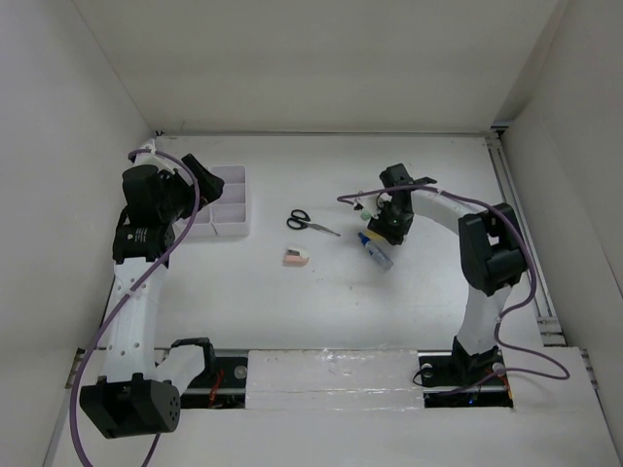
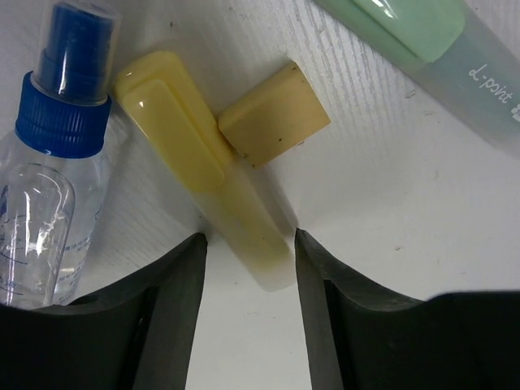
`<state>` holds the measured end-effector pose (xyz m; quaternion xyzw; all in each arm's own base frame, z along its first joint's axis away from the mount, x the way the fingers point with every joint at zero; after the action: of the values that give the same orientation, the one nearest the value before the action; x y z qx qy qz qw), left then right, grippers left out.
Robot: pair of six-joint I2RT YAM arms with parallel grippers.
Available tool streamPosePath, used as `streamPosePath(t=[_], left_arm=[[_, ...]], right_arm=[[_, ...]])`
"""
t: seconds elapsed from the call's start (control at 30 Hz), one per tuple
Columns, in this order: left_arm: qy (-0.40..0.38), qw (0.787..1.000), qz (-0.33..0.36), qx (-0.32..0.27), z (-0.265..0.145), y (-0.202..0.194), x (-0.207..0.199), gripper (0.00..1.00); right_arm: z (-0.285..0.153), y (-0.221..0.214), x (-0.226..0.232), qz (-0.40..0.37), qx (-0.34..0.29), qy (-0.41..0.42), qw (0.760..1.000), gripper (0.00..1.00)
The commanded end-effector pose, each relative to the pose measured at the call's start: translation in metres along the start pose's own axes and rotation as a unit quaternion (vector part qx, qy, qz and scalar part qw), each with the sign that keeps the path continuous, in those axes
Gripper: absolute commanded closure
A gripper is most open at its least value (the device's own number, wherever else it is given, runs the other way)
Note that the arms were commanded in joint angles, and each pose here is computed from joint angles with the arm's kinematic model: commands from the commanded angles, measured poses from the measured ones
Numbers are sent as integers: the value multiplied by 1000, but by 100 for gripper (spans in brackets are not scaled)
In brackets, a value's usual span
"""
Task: Sort the stationery into containers
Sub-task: Pick up the pen from the center of the board.
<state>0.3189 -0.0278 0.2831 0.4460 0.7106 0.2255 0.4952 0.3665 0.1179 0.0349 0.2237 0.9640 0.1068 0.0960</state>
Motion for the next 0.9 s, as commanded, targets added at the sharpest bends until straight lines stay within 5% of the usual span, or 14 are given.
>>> streamPosePath(t=[0.0,0.3,0.43,0.5,0.87], left_arm=[[-14,1000,11,-22,-2,12,-6,0],[-10,1000,11,-24,-4,12,-5,0],[-10,1000,11,-24,-4,12,-5,0],[-10,1000,11,-24,-4,12,-5,0],[-10,1000,11,-24,-4,12,-5,0]], right_arm=[[1,8,0,-5,-6,6,1000,47],[11,9,7,-12,5,19,1000,65],[8,15,8,-17,-2,14,1000,81],[8,15,8,-17,-2,14,1000,100],[-59,76,-14,-10,-120,-35,992,100]])
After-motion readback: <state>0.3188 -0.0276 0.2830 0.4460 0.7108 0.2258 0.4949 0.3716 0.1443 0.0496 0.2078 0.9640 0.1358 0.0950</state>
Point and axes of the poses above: each gripper's point midway between its finger pads, its own z axis out along the fingers, its own x axis along the line the jaws close on, y = z × x, the point moved 1 cm from there along -z, back along the fingers, and after that the axes turned 1 degree about z, right-handed, at the moved point
